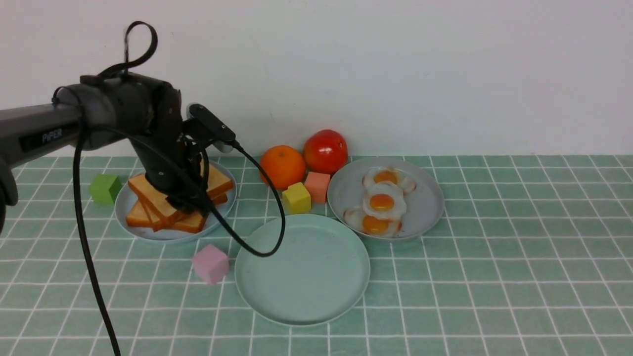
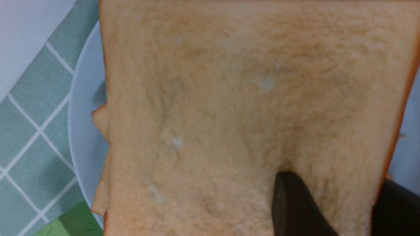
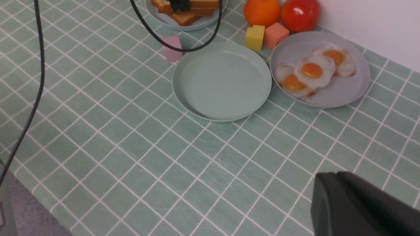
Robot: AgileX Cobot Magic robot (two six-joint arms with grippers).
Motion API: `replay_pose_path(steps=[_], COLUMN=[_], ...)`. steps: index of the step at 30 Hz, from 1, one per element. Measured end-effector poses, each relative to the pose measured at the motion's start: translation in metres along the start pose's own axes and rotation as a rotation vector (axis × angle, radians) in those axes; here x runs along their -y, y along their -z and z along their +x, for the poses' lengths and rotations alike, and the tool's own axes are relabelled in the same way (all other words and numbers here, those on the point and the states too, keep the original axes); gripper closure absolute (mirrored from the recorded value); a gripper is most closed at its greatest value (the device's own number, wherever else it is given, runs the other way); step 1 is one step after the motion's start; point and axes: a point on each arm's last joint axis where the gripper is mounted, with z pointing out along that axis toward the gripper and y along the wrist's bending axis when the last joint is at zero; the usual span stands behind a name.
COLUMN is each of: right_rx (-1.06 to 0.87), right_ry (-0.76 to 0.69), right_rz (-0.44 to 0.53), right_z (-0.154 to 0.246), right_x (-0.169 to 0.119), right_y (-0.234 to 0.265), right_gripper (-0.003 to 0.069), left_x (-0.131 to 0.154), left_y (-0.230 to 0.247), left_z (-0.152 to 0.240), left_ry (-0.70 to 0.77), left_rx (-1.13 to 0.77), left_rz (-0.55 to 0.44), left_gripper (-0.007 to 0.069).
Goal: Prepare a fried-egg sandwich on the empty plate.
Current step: Use the left arm to grab a slice of bread, then use the left arm to put a slice of bread into the empty plate in the middle
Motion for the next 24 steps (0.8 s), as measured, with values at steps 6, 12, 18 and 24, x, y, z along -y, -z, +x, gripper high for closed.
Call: replay_pose_path(steps=[6, 12, 18, 24], right_rx=[-0.008, -0.019, -0.040, -0.062], right_ry=[0.000, 0.000, 0.002, 0.002], right_rz=[-0.002, -0.003, -0.004, -0.008], right_z=[0.001, 0.002, 0.004, 0.007], right_x=[0.000, 0.000, -0.001, -0.001], right_y=[0.001, 0.001, 0.001, 0.002], right_gripper=[0.0618, 0.0614, 0.0605, 0.0599], left_x=[0.013, 0.035, 0.094, 0.176], left_y=[0.037, 0.116, 0.130, 0.107], left_z=[-0.010, -0.026, -0.026, -0.018], left_ry=[-0.016, -0.033, -0.113, -0.255], left_rx=[0.005, 0.133, 0.148, 0.175], left_rz=[-0.036, -0.067, 0.024, 0.126], left_gripper=[0.0441, 0.0550, 0.0548, 0.0548])
